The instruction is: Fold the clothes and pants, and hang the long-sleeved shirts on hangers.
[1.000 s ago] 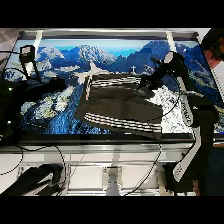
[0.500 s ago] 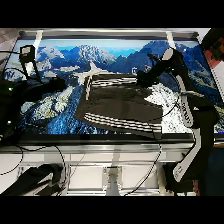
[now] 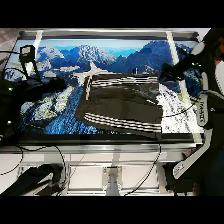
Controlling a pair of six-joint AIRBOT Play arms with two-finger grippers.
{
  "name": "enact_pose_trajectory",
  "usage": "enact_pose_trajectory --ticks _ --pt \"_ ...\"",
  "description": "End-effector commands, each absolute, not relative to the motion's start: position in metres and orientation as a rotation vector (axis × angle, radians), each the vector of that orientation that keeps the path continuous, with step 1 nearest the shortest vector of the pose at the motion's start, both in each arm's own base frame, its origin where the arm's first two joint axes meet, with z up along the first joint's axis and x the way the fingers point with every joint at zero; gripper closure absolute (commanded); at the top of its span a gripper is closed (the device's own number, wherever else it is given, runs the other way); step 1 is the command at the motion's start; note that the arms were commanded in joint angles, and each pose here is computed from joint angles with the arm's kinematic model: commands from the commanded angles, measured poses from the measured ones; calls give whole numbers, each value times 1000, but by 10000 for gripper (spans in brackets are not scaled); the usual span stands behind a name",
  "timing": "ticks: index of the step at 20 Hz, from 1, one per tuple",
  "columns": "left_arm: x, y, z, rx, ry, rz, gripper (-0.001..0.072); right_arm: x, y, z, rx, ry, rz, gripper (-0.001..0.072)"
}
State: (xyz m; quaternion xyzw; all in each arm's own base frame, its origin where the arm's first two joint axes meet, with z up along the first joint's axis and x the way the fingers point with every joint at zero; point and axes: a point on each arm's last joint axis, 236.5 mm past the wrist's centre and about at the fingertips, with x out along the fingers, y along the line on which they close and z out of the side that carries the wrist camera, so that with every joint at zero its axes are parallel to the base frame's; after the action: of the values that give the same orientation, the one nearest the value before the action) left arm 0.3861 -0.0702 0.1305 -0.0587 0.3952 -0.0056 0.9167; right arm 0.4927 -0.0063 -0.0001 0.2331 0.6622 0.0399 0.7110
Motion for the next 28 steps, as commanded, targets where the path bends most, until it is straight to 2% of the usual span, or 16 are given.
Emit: enact_pose_trajectory --ticks 1,6,11,18,28 --pt "385 -70 129 -120 820 -9 354 461 -28 -9 671 1558 145 398" --pt "385 -69 129 -119 822 -8 354 408 -11 -52 831 1743 240 398" --pt "385 -69 129 -119 822 -8 354 378 -3 -91 806 1820 263 398" --pt "385 -69 129 -119 822 -8 354 415 -15 -106 777 1649 199 398" --pt "385 -69 129 -119 822 -8 354 430 -2 -115 730 1609 206 397"
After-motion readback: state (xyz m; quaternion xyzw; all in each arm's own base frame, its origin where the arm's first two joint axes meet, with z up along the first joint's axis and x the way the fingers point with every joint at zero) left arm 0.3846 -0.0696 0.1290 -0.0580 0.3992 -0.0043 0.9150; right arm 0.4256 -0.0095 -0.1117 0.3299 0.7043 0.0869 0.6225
